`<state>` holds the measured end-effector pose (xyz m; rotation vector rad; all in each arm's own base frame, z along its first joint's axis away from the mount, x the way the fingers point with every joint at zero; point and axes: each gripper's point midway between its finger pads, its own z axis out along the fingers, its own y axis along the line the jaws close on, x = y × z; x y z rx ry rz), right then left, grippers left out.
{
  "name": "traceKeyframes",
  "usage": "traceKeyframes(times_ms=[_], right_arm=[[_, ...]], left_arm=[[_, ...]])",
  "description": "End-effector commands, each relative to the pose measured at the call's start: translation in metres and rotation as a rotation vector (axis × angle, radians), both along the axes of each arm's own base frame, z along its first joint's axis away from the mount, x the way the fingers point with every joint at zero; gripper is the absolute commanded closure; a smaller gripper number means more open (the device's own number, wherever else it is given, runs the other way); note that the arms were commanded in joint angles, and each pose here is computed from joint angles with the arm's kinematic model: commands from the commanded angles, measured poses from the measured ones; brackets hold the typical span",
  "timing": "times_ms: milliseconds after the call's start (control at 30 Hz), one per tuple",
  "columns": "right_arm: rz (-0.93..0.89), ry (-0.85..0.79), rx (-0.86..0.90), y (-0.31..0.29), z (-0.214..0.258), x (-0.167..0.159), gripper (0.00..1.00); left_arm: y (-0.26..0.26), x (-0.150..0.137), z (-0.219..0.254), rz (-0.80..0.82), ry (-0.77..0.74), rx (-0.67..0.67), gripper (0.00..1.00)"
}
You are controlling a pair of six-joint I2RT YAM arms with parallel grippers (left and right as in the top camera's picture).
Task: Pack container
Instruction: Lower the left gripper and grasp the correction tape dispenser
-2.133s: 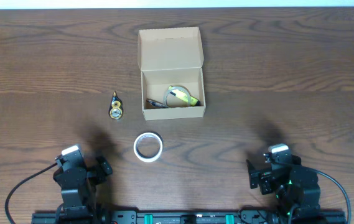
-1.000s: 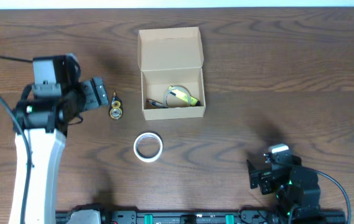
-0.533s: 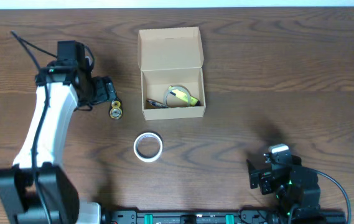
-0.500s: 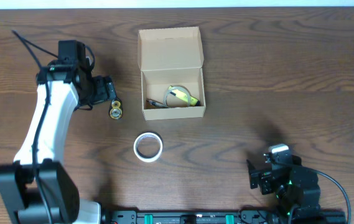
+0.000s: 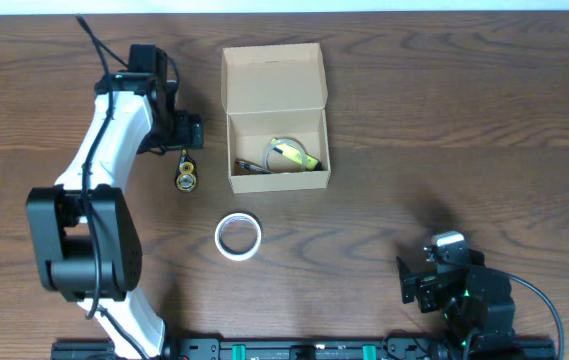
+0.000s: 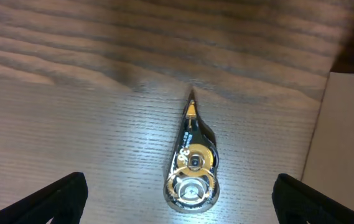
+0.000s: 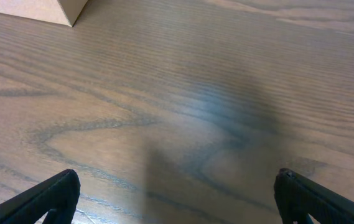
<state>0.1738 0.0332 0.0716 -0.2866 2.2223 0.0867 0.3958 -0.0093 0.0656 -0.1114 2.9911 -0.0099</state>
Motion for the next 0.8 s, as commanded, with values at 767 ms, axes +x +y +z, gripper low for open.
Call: traceKeyframes(times_ms=[767], right_arm=[[-0.004,0.007,-0.012,-0.002,-0.003,-0.001,0.01]], left_arm=[[0.001,-0.011,-0.065,-0.034,0.182,0.006,0.00]])
